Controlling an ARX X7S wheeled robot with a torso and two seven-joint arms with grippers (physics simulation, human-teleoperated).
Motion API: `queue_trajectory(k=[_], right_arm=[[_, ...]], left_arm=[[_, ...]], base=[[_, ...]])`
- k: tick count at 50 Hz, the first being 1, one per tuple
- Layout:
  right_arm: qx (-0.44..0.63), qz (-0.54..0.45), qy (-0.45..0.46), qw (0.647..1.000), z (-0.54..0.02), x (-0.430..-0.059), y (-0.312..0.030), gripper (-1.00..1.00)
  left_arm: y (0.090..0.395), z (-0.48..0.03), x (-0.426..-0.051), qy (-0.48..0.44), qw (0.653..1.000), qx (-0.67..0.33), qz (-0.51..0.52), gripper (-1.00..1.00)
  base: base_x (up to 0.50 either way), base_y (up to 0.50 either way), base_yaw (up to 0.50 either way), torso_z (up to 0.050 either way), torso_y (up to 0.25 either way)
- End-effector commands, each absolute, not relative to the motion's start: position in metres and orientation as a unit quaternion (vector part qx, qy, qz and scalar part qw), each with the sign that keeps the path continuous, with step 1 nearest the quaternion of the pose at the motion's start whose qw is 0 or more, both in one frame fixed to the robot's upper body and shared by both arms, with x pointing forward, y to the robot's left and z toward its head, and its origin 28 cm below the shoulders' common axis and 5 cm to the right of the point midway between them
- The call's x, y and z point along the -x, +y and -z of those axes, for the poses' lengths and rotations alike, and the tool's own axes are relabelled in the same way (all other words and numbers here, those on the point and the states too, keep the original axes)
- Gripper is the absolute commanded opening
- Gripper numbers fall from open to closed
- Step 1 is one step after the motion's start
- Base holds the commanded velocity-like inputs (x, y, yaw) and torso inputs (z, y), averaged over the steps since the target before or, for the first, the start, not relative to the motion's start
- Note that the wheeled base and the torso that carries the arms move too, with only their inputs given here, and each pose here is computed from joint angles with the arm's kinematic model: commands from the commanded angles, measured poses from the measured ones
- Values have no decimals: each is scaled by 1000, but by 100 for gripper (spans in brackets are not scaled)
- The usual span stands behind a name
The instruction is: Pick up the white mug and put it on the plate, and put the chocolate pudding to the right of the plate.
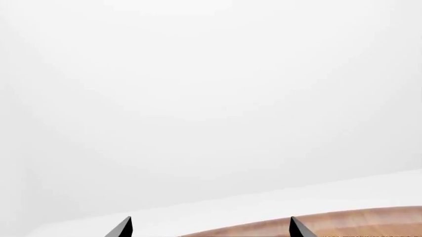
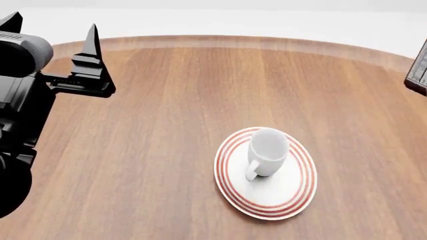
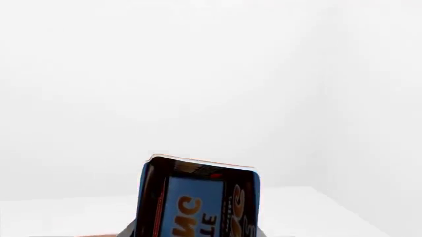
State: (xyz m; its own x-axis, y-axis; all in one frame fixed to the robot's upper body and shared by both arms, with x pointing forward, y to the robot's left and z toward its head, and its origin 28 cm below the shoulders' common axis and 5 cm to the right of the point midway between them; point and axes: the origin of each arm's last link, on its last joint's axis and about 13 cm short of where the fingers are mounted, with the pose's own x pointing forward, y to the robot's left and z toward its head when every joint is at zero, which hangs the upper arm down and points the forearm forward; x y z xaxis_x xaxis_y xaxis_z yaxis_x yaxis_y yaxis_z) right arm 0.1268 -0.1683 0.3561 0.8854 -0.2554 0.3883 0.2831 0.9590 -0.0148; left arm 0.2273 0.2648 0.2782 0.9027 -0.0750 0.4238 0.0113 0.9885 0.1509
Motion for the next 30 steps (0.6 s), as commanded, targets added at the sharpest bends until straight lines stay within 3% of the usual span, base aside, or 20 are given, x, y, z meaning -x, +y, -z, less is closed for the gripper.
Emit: queue_trajectory(k=[1, 6, 9, 27, 30], right_arm=[[88, 212, -261, 938, -381, -154, -206, -100], [126, 233, -313, 912, -395, -165, -217, -100], [134, 226, -309, 914, -404, -175, -221, -100], [191, 171, -170, 952, -414, -257, -252, -100], [175, 128, -108, 970, -415, -273, -253, -100]], left_arm=[[262, -281, -229, -231, 969, -75, 36, 100], [260, -281, -229, -230, 969, -77, 38, 100], [260, -280, -230, -230, 969, -77, 39, 100], [258, -279, -232, -226, 970, -81, 41, 100], [258, -278, -232, -225, 970, -82, 43, 100]], base=[[0, 0, 0, 0, 0], [0, 0, 0, 0, 0], [0, 0, 0, 0, 0], [0, 0, 0, 0, 0], [0, 0, 0, 0, 0]])
